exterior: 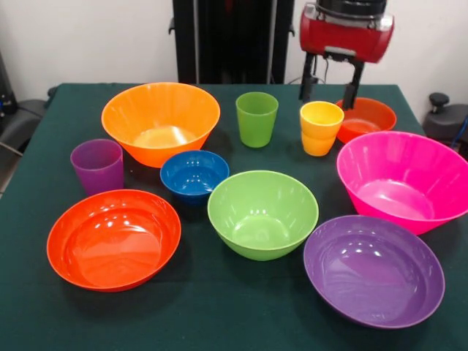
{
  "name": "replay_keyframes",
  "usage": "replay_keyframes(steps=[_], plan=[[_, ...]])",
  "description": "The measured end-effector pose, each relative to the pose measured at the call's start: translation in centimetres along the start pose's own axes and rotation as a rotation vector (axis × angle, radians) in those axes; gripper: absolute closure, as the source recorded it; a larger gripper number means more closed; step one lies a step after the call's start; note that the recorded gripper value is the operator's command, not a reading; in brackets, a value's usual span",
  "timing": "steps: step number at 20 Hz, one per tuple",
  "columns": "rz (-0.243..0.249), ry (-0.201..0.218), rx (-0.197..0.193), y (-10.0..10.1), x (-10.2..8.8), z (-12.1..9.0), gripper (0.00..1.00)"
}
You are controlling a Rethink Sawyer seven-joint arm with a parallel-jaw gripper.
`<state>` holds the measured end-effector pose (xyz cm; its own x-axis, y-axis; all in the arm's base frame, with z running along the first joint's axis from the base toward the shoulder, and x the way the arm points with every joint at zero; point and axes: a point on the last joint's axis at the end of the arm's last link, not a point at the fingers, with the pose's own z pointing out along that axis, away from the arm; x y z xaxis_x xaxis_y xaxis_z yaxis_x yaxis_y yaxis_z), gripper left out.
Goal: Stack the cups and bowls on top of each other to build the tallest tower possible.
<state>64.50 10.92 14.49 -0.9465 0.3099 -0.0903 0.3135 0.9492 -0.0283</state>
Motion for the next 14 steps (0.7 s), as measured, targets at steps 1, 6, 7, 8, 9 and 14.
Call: replay_keyframes(steps=[1,6,7,8,9,14], plan=[[-0.003,0.01,-0.001,0.4,0.3,0.6,0.0],[-0.009,0.033,-0.007,1.7,1.6,2.9,0.0],[-0.009,0.034,-0.008,1.9,1.7,3.1,0.0],[-0.009,0.036,-0.009,2.1,1.8,3.3,0.0],[-0.008,0.037,-0.011,2.3,2.0,3.6,0.0],[0.0,0.05,-0.017,4.2,3.5,5.5,0.0]])
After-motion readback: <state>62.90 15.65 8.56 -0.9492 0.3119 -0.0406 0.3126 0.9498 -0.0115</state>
